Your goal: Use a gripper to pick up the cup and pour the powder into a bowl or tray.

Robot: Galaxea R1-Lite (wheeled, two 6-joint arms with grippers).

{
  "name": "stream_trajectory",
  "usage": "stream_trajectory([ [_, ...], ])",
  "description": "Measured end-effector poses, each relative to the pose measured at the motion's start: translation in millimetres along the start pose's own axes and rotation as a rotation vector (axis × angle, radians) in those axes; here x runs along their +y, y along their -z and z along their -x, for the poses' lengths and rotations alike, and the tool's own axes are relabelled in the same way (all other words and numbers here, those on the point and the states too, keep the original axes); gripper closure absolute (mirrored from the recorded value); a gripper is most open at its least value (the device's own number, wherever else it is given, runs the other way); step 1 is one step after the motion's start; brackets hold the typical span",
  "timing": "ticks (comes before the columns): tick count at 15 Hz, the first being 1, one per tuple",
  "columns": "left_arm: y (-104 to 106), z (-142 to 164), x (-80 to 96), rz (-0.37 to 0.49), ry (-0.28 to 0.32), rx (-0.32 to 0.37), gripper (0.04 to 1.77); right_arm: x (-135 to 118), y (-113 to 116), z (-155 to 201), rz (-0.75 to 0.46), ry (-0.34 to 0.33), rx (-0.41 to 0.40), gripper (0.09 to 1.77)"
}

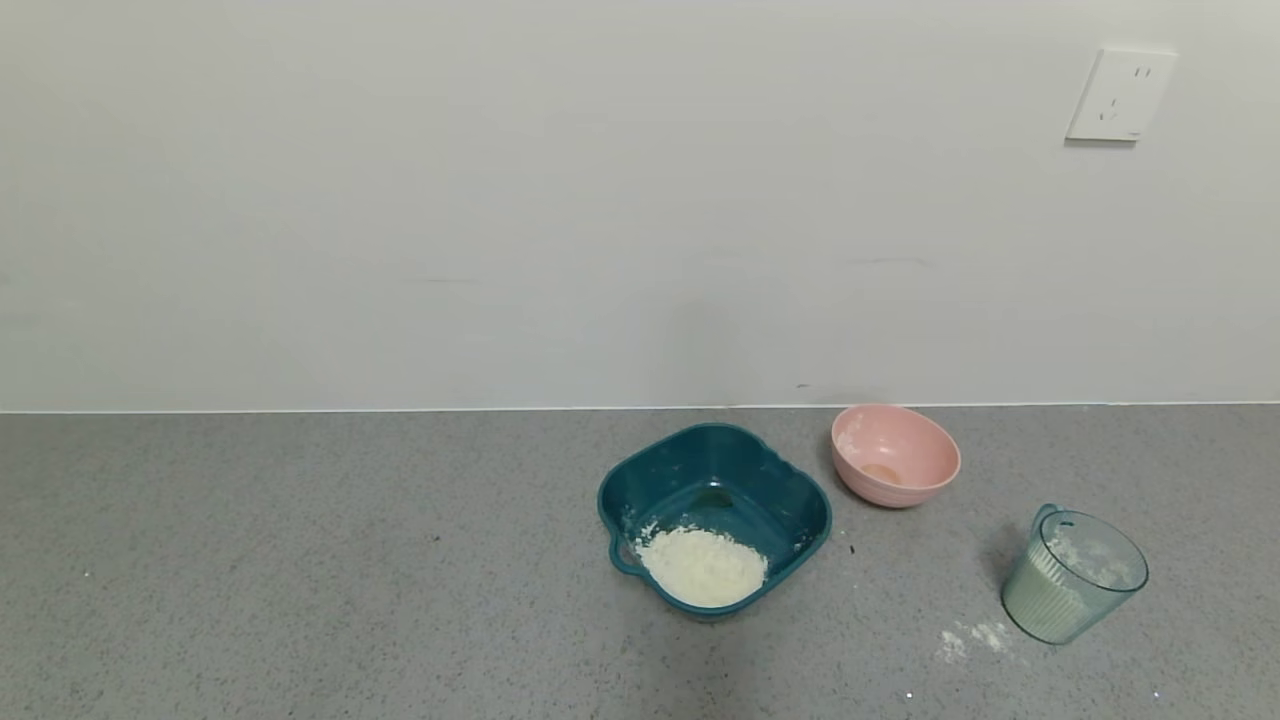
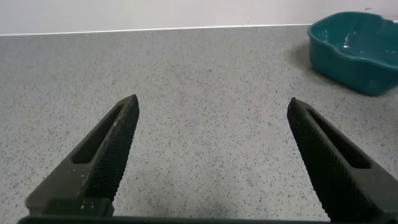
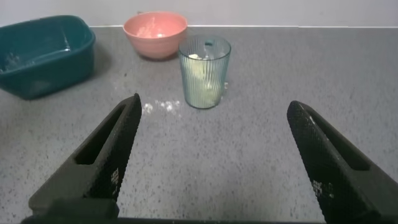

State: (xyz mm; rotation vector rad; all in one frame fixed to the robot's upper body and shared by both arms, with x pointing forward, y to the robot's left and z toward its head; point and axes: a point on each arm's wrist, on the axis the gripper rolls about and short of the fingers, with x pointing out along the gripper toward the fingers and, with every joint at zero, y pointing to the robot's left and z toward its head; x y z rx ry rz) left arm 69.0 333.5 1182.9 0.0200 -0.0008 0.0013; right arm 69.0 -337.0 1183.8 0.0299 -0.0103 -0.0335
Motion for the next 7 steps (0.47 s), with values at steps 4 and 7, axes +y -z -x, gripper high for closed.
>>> stream_trajectory([
  [4, -0.1, 0.0, 0.0, 0.000, 0.000, -0.001, 0.09, 0.0, 0.2, 0.0, -0.002, 0.001, 0.002, 0.16],
  [7, 0.0, 0.0, 0.0, 0.000, 0.000, 0.000, 0.09, 0.0, 0.2, 0.0, -0.002, 0.001, 0.002, 0.16],
])
